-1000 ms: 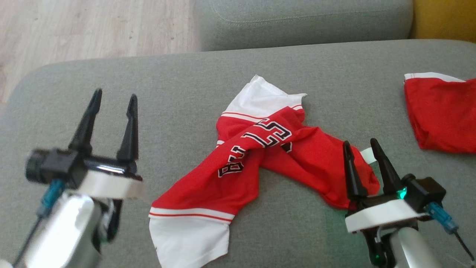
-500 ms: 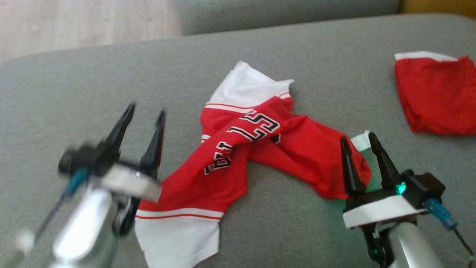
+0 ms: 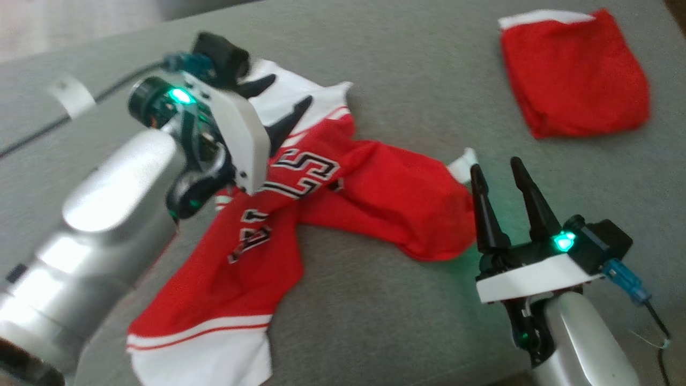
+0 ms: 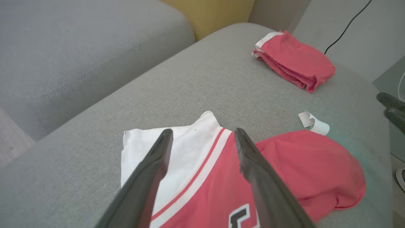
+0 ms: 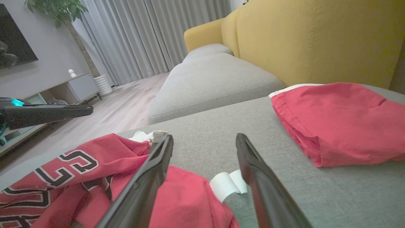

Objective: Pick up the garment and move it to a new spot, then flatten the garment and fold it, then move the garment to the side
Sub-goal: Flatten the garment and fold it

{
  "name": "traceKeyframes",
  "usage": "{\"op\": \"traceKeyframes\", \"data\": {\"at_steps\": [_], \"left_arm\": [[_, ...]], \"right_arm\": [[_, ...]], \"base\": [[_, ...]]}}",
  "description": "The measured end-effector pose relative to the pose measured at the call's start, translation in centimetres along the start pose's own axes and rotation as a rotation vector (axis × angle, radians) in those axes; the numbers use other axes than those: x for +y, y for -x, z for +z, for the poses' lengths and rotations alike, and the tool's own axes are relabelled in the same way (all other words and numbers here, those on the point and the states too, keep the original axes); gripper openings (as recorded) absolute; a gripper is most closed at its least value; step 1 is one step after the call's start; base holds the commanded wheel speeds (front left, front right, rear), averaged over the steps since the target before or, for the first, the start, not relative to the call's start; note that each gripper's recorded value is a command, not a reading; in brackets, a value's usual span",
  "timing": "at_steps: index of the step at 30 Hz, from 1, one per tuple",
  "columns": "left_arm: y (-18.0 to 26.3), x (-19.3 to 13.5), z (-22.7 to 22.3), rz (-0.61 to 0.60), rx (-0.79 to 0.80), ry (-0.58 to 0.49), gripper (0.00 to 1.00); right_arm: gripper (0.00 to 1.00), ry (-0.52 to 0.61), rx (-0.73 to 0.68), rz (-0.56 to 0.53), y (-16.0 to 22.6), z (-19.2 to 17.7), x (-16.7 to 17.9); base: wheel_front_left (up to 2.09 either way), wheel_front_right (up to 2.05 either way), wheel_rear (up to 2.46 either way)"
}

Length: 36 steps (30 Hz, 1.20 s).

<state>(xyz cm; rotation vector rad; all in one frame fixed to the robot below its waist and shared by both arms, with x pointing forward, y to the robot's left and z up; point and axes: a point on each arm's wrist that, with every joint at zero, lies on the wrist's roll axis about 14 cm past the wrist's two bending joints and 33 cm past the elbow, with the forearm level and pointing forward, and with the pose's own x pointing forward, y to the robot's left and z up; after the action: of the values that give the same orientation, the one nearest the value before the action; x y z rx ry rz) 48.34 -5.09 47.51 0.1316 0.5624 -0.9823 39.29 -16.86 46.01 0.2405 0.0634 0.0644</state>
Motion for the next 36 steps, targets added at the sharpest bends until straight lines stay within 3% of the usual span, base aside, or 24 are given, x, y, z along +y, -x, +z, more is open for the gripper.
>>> {"op": "traceKeyframes", "data": {"at_steps": [8, 16, 26, 27, 28, 36], "left_arm": [[-4.8, -0.6, -3.5, -0.074, 0.219, 0.041, 1.00], [-8.6, -0.8, -4.3, -0.092, 0.281, -0.014, 1.00], [-9.7, 0.1, -5.8, -0.065, 0.363, -0.075, 1.00], [-9.7, 0.2, -5.9, -0.064, 0.372, -0.078, 0.45], [-9.7, 0.2, -6.0, -0.064, 0.378, -0.081, 0.00], [-9.8, 2.2, -5.4, -0.004, 0.281, -0.073, 0.00]], "right_arm": [[1.00, -0.018, 0.005, -0.076, 1.5, 0.1, -2.1], [1.00, -0.022, 0.013, -0.134, 2.7, 0.1, -3.5], [1.00, -0.023, 0.014, -0.152, 2.9, 0.1, -4.0], [1.00, -0.023, 0.015, -0.153, 2.9, 0.1, -4.0], [1.00, -0.023, 0.015, -0.153, 2.9, 0.1, -4.0], [1.00, -0.026, 0.019, -0.146, 2.6, -0.1, -3.9]], "base": [[0.00, 0.00, 0.00], [0.00, 0.00, 0.00], [0.00, 0.00, 0.00], [0.00, 0.00, 0.00], [0.00, 0.00, 0.00], [0.00, 0.00, 0.00]]}}
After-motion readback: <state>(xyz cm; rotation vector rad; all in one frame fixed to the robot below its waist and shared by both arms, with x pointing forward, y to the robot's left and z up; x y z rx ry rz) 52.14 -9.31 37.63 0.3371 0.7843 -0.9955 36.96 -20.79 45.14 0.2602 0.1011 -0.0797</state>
